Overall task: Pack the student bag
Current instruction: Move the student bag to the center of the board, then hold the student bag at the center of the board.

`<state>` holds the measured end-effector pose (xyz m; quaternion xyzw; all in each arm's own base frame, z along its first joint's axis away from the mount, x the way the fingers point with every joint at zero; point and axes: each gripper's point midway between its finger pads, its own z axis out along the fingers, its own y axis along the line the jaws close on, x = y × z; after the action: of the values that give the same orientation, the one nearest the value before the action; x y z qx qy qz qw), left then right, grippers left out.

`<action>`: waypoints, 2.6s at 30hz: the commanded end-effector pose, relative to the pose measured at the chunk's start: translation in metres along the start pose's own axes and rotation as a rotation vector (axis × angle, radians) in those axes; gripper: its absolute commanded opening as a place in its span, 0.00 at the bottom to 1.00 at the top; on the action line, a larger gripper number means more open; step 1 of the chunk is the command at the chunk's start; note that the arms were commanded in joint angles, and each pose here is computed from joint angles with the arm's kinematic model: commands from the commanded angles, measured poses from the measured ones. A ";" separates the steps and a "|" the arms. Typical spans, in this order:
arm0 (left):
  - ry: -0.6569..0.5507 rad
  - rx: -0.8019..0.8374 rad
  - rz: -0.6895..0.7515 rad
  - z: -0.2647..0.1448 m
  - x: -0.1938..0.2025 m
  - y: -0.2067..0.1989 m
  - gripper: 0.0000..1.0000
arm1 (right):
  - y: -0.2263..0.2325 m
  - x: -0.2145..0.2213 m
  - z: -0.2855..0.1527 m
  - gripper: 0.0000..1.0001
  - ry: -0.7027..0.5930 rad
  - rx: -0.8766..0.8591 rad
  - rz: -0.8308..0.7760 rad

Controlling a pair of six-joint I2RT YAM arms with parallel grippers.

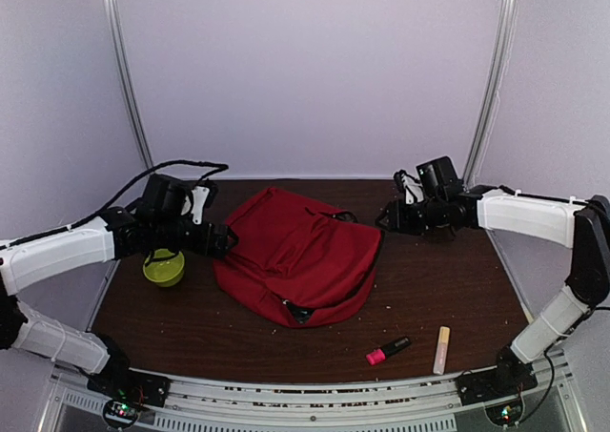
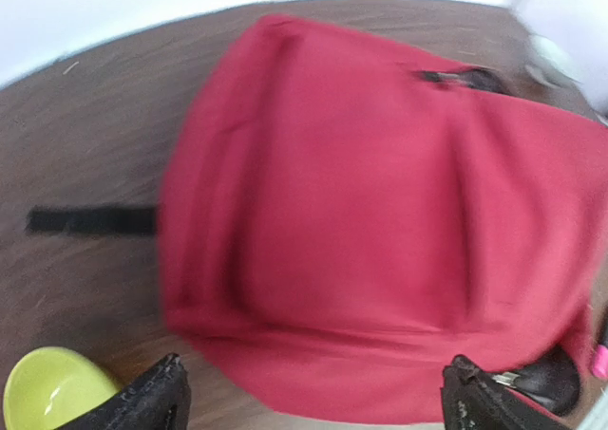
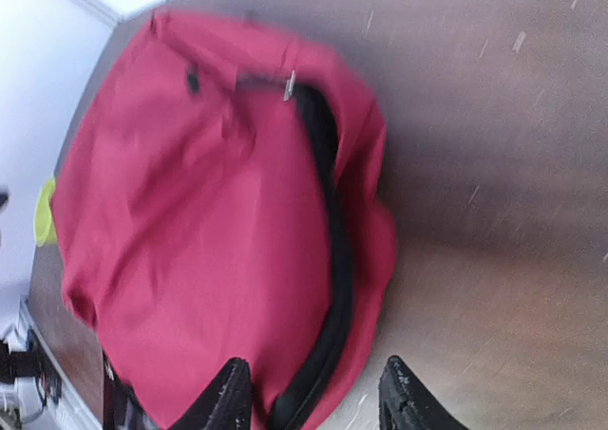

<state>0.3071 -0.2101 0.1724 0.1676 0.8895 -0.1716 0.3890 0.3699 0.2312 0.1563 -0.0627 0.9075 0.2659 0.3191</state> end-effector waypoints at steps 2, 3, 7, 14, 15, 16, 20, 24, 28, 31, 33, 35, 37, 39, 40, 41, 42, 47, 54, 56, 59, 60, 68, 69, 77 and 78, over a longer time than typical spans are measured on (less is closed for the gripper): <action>0.124 -0.092 -0.095 0.025 0.023 0.052 0.98 | 0.027 0.065 0.008 0.50 0.111 -0.120 0.041; 0.143 -0.091 -0.090 0.032 0.026 0.055 0.98 | 0.032 0.071 0.008 0.50 0.112 -0.139 0.044; 0.213 -0.087 -0.125 0.057 0.046 0.074 0.98 | 0.043 0.088 0.007 0.54 0.124 -0.163 0.033; 0.193 0.012 -0.146 0.093 0.050 0.072 0.98 | 0.048 0.098 0.022 0.61 0.160 -0.200 0.062; 0.182 0.032 -0.140 0.096 0.047 0.069 0.98 | 0.048 0.096 0.023 0.61 0.159 -0.199 0.061; 0.170 0.048 -0.134 0.097 0.043 0.067 0.98 | 0.048 0.096 0.025 0.61 0.163 -0.196 0.058; 0.115 0.135 -0.109 0.096 0.026 0.052 0.97 | 0.050 0.086 0.022 0.61 0.157 -0.174 0.030; 0.038 0.196 -0.049 0.084 0.003 0.038 0.90 | 0.028 0.049 -0.017 0.59 0.011 0.024 -0.083; 0.042 0.231 -0.045 0.087 0.003 0.033 0.65 | 0.029 0.036 -0.046 0.56 -0.069 0.083 -0.153; 0.049 0.268 -0.058 0.091 0.009 0.027 0.38 | 0.048 0.040 -0.058 0.55 -0.094 0.064 -0.214; 0.040 0.282 -0.059 0.089 0.009 0.023 0.22 | 0.076 0.048 -0.060 0.53 -0.095 -0.014 -0.294; 0.025 0.289 -0.057 0.085 0.007 0.020 0.08 | 0.117 0.067 -0.054 0.51 -0.049 -0.180 -0.382; 0.001 0.288 -0.051 0.079 0.002 0.017 0.03 | 0.156 0.096 -0.043 0.47 0.070 -0.351 -0.432; -0.016 0.291 -0.045 0.073 -0.002 0.013 0.00 | 0.174 0.120 -0.026 0.39 0.183 -0.390 -0.463; -0.024 0.295 -0.040 0.069 -0.004 0.010 0.00 | 0.181 0.130 -0.018 0.37 0.217 -0.390 -0.487; -0.030 0.297 -0.034 0.067 -0.005 0.007 0.00 | 0.188 0.138 -0.010 0.36 0.243 -0.393 -0.511; -0.037 0.295 -0.030 0.063 -0.006 0.005 0.00 | 0.193 0.147 -0.003 0.36 0.271 -0.389 -0.528; -0.042 0.267 -0.012 0.055 -0.005 0.002 0.00 | 0.196 0.176 0.023 0.35 0.451 -0.329 -0.548; -0.019 0.238 0.036 0.056 -0.001 -0.003 0.00 | 0.175 0.184 0.035 0.33 0.492 -0.210 -0.560; -0.010 0.231 0.048 0.057 0.000 -0.004 0.00 | 0.176 0.180 0.030 0.33 0.489 -0.215 -0.580; -0.004 0.232 0.068 0.058 -0.002 -0.008 0.00 | 0.185 0.171 0.018 0.34 0.465 -0.261 -0.603; -0.005 0.231 0.072 0.058 -0.003 -0.009 0.00 | 0.190 0.167 0.013 0.35 0.452 -0.284 -0.605; -0.004 0.235 0.083 0.057 -0.005 -0.014 0.00 | 0.177 0.155 0.017 0.34 0.434 -0.302 -0.557; -0.006 0.236 0.085 0.057 -0.006 -0.014 0.00 | 0.171 0.154 0.022 0.32 0.436 -0.289 -0.544; -0.009 0.238 0.091 0.056 -0.008 -0.017 0.00 | 0.157 0.167 0.049 0.24 0.498 -0.242 -0.538; -0.008 0.240 0.091 0.056 -0.008 -0.018 0.00 | 0.154 0.171 0.051 0.25 0.520 -0.232 -0.543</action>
<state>0.3296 -0.2362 0.1155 0.2334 0.8803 -0.2427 0.3343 0.2202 0.3945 0.0967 -0.3926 0.8718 0.2562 0.1420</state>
